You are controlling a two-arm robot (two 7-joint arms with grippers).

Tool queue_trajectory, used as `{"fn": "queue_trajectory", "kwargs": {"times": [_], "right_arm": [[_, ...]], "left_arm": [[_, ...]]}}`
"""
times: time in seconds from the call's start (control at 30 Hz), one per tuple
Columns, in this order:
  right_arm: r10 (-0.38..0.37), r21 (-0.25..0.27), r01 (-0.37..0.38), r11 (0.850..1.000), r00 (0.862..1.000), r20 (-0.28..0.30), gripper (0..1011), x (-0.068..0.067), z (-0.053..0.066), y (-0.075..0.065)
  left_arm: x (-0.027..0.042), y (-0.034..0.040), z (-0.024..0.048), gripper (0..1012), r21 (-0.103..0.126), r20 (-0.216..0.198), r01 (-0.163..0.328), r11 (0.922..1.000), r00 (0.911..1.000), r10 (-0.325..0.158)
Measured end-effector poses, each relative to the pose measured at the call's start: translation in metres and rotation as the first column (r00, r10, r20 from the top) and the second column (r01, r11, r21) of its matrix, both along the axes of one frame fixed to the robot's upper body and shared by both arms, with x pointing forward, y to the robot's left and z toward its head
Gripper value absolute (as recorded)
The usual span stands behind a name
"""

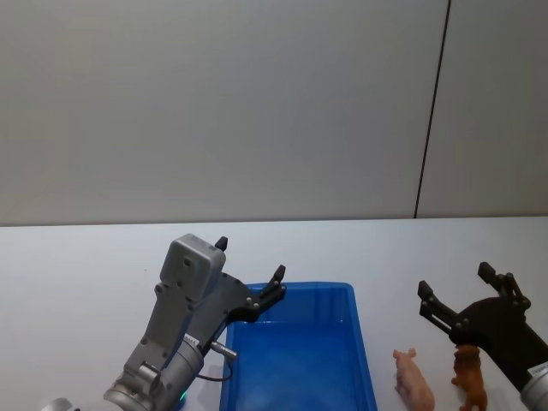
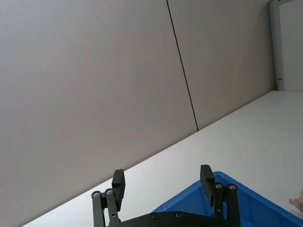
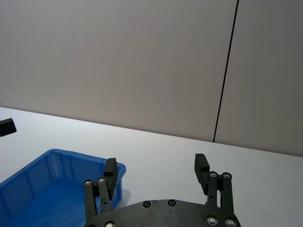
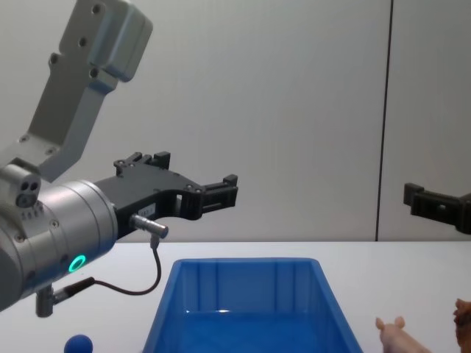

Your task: Pick up the two dolls from the table and place them into the box.

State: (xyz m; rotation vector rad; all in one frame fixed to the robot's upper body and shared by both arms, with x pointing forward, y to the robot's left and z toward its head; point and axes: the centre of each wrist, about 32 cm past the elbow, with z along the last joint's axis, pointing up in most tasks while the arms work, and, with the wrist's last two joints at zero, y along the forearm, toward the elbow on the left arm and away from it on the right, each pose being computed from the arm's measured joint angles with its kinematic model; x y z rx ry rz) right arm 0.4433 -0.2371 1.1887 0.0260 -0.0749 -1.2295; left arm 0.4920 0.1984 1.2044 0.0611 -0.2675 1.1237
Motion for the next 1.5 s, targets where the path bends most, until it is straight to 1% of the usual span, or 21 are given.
{"fn": "queue_trajectory", "kwargs": {"times": [0.5,0.67,1.03,1.13,1.33,1.5], "right_arm": [[0.000,0.000,0.000,1.000,1.000,-0.001,1001,0.000,0.000,0.000],[-0.008,-0.002,0.008,1.000,1.000,-0.012,1001,0.000,0.000,0.000],[-0.064,-0.012,0.063,0.998,0.995,-0.079,1001,-0.002,-0.003,0.000],[-0.091,-0.021,0.089,0.996,0.990,-0.112,1001,-0.003,-0.006,0.000],[-0.126,-0.037,0.122,0.992,0.980,-0.156,1001,-0.006,-0.009,0.001],[-0.160,-0.058,0.151,0.987,0.967,-0.198,1001,-0.010,-0.013,0.001]], "left_arm": [[0.0000,0.0000,0.0000,1001,0.000,0.000,0.000,1.0000,1.0000,0.000],[0.0000,0.0000,0.0000,1001,0.000,0.000,0.000,1.0000,1.0000,0.000],[0.0000,0.0000,0.0000,1001,0.000,0.000,0.000,1.0000,1.0000,0.000],[0.0000,0.0000,0.0000,1001,0.000,0.000,0.000,1.0000,1.0000,0.000],[0.0000,0.0000,0.0000,1001,0.000,0.000,0.000,1.0000,1.0000,0.000],[0.0000,0.0000,0.0000,1001,0.000,0.000,0.000,1.0000,1.0000,0.000]]}}
